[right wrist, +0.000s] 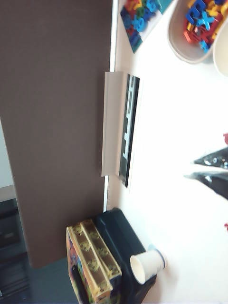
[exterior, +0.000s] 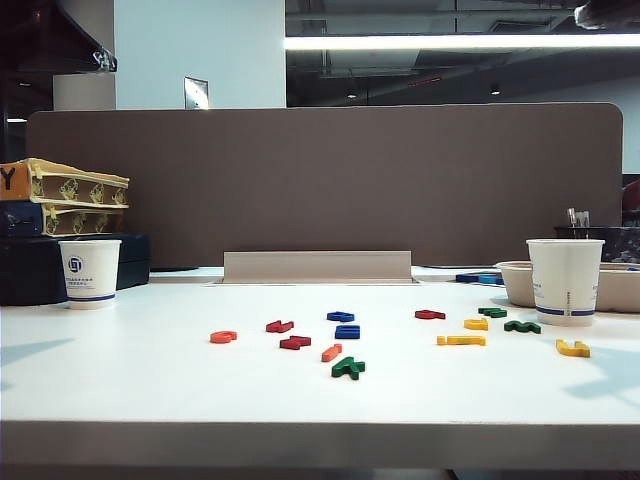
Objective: Pick up the letter "c" and put it in the paper cup.
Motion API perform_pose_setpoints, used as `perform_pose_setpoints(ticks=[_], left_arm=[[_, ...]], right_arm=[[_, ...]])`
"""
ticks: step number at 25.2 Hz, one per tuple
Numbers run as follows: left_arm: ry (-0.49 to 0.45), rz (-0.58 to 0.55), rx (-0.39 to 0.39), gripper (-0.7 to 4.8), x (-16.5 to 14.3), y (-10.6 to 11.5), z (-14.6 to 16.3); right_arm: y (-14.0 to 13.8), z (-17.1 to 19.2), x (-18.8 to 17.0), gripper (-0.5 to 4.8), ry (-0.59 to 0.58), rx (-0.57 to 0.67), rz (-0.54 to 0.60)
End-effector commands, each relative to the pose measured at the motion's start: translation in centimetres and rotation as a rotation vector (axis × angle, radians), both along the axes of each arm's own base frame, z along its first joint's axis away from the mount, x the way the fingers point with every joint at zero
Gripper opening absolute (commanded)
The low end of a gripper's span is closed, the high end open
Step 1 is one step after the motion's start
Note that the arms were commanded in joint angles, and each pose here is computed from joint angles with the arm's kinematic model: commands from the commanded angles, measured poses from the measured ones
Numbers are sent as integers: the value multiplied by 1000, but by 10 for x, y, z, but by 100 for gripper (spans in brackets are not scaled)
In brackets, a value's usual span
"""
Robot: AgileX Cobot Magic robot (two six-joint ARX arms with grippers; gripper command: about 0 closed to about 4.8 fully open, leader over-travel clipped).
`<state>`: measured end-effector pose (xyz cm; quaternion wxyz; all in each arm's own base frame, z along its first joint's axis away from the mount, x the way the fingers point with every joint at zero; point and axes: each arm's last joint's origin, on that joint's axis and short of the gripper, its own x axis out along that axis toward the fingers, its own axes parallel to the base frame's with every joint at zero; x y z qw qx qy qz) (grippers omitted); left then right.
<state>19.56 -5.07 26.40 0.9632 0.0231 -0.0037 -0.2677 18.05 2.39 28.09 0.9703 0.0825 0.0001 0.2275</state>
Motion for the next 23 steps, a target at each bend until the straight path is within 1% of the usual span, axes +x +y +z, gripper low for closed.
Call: perform_pose_setpoints(ticks=[1,6,7,10,14,17,21,23], left_arm=[[6,-6,-2,-5,4,-1,-2],[48,-7,7,-4,10,-3,-10],[65,-7,10,-4,13,-3,-13],[102,-11,18,-4,18,-4,-21],[150,-21,28,-2,24,-8,-31],[178,-46,35,-2,27,-12,-37],[230,-93,58,-1,31,-24,-50],[254,-107,65,0,34,-28,-55]], right_arm=[[0,5,9,14,-10,-45,1],[1,-2,19,15,50,-50,3],[1,-7,21,27,78,-56,4],[2,-16,26,32,131,-106,9],[2,-23,28,33,166,-133,4],[2,-26,30,33,187,-138,2],[2,-36,37,38,241,-144,3],[2,-40,40,52,262,-146,4]])
